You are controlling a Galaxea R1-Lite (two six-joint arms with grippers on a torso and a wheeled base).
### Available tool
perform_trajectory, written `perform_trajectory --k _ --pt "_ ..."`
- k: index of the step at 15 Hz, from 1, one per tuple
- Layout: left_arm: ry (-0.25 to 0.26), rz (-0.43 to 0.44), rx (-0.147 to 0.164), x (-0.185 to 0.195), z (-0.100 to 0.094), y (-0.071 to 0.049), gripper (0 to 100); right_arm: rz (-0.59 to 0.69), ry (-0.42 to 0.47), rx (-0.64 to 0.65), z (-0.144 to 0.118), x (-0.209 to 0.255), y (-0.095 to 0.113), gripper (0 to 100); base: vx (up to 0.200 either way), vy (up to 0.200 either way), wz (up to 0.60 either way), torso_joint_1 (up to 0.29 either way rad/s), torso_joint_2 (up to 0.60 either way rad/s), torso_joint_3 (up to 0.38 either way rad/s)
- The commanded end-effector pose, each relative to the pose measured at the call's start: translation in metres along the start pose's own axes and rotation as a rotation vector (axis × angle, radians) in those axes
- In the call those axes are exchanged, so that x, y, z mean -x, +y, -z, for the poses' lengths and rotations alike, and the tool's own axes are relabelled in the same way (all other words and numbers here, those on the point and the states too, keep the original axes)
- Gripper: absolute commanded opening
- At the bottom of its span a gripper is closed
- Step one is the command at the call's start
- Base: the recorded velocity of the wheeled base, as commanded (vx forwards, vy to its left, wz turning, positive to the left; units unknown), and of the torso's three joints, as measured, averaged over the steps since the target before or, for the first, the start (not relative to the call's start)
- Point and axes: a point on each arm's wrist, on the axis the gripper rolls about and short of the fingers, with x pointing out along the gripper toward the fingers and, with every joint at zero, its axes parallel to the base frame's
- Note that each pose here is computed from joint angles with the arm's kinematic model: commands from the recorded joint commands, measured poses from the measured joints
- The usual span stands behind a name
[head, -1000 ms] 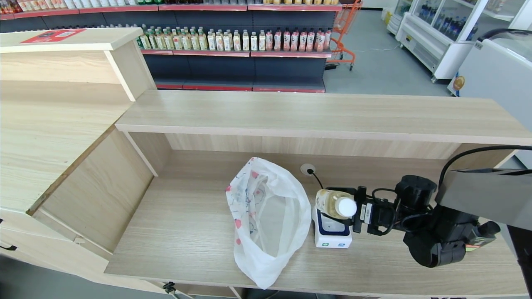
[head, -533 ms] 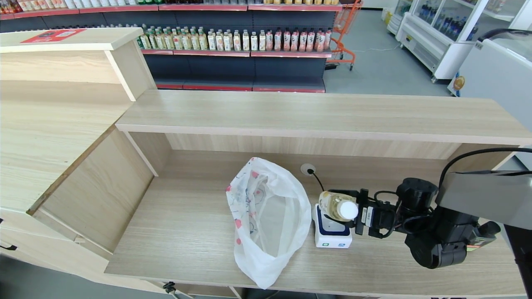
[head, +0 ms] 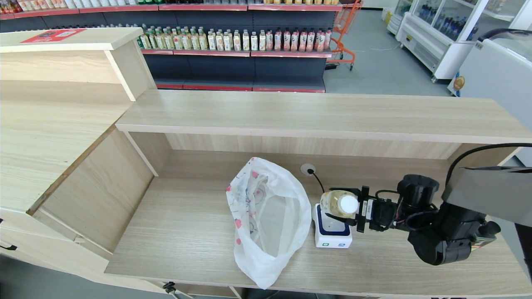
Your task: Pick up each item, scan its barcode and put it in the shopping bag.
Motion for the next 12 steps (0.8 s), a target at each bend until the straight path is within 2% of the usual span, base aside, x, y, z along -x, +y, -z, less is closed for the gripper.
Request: perform_trajectory --k 1,3,5,7,9,12 --pt "0.0 0.0 0.0 0.0 0.0 0.0 100 0.09 -0.002 -0.093 -0.043 0.024 -0.049 0 0.0 0.0 0.0 0.0 0.0 0.0" --pt "0.0 0.0 0.0 0.0 0.0 0.0 100 0.174 -0.015 -0.317 -0.074 0.039 -0.071 0 0.0 0.0 0.0 0.0 0.0 0.0" --pt "0.0 0.0 0.0 0.0 0.0 0.0 100 0.247 -0.004 -0.564 -0.094 0.044 -0.066 0 0.0 0.0 0.0 0.0 0.0 0.0" --pt "0.0 0.0 0.0 0.0 0.0 0.0 100 0.234 -0.003 -0.726 -0.098 0.037 -0.053 0 0.0 0.0 0.0 0.0 0.0 0.0" --pt "0.0 0.0 0.0 0.0 0.0 0.0 100 0.244 0.009 -0.847 -0.098 0.019 -0.043 0 0.0 0.0 0.0 0.0 0.0 0.0" --pt "0.0 0.0 0.0 0.0 0.0 0.0 100 0.242 0.016 -0.876 -0.089 -0.008 -0.036 0 0.0 0.0 0.0 0.0 0.0 0.0"
